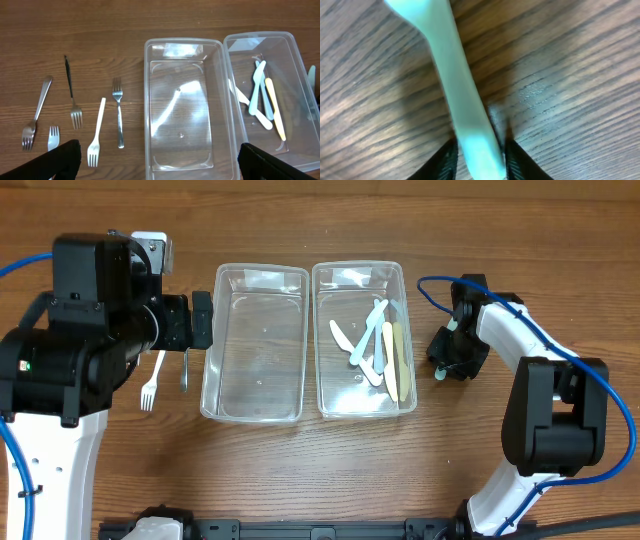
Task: Pack container
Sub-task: 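Lower the right gripper and grasp the last light blue knife, then carry the last blue knife into the right container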
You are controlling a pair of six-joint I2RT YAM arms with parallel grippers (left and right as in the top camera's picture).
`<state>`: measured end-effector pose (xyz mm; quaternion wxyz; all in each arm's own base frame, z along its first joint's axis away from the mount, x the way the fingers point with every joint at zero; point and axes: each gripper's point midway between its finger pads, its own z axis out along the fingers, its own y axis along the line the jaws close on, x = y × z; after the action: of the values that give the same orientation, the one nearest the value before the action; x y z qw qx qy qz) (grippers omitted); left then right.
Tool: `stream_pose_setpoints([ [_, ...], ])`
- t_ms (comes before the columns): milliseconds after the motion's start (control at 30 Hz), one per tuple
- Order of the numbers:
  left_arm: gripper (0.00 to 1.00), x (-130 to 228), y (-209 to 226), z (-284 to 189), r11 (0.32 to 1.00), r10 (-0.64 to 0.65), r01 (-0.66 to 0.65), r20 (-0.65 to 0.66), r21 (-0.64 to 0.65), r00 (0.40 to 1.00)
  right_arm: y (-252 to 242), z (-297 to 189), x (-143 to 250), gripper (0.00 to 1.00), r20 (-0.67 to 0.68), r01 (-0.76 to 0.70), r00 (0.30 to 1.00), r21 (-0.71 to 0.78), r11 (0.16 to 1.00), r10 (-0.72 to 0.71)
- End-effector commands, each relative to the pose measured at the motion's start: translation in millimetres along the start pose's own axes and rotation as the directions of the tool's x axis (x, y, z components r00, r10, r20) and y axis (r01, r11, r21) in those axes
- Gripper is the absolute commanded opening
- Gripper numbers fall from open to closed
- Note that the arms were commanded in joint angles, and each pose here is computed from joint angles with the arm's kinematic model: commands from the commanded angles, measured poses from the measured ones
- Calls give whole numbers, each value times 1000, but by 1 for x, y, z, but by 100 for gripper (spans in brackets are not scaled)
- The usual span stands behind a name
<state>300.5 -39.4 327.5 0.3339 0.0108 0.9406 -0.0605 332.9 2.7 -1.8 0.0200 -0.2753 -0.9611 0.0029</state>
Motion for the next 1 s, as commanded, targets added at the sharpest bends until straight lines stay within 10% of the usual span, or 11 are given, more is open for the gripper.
stream_pose_setpoints([
  [0,100,-2,1,-1,1000,7,-7,4,3,1000,-1,12,6,27,-34,2,999,2,1000,-1],
  [667,100,-2,1,-1,1000,7,-7,5,3,1000,4,3,-2,4,2,19,1000,-20,1000,-19],
  [967,100,-2,1,-1,1000,7,-7,5,3,1000,35,-136,-19,4,279,175,951,-128,976,-134],
])
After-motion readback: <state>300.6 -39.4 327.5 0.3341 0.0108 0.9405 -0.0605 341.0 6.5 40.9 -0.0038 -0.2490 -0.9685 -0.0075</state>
